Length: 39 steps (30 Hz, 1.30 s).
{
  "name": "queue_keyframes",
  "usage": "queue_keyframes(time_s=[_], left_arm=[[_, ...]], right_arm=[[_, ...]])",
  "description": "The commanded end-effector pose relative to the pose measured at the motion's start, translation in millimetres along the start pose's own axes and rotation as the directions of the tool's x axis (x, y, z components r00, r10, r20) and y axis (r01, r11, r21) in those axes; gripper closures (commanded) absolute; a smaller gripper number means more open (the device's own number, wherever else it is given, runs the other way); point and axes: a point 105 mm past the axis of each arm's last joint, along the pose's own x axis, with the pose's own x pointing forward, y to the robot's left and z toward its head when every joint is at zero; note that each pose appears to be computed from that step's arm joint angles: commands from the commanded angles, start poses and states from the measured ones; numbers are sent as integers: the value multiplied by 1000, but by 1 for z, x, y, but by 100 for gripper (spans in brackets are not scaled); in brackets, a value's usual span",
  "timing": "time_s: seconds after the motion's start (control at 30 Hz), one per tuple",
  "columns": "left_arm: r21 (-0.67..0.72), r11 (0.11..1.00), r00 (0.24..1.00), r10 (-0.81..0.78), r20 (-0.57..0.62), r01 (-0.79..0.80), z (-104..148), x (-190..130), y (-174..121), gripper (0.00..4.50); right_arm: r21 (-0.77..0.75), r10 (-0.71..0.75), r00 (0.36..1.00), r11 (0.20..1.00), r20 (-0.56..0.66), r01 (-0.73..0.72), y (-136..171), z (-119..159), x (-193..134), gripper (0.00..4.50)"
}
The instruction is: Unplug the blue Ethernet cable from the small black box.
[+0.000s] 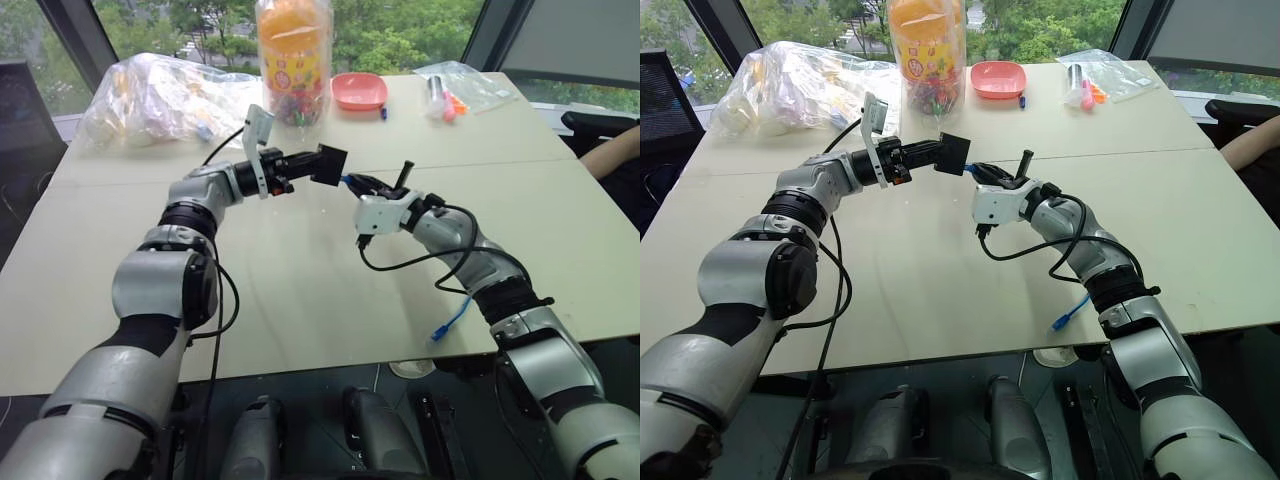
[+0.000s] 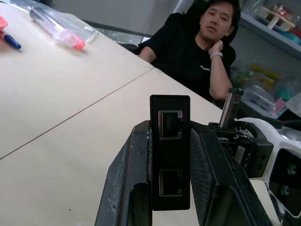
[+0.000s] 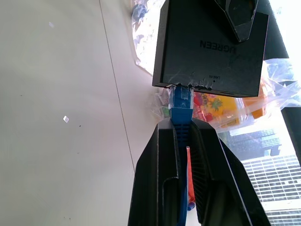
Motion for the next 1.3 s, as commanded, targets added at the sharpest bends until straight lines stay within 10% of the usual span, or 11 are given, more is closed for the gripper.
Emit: queue_keyframes(time_s=[0.03, 0.13, 0.2, 0.33, 0.47, 1.3], left_arm=[[2, 1000, 998, 8, 55, -8, 13, -4, 1, 402], [-75, 997, 991, 10, 131, 0, 19, -11, 3, 402], [-128, 992, 981, 1, 193, 24, 25, -14, 2, 402], [-164, 977, 966, -95, 240, 137, 27, -13, -9, 402], [-271, 926, 919, -158, 361, 265, 38, -18, -20, 402], [-378, 831, 875, -240, 420, 408, 29, -22, -52, 402]], right_arm=[[57, -72, 997, 996, 6, 71, -16, 6, -7, 289], [380, -165, 980, 904, -112, 195, -17, -10, -25, 136], [617, -235, 959, 735, -158, 282, -17, -9, -35, 136], [985, -365, 916, -15, -168, 175, -16, 23, -48, 136], [941, -409, 910, -327, -58, -87, -19, 65, -48, 136], [922, -471, 882, -349, -18, -167, -41, 77, -31, 136]])
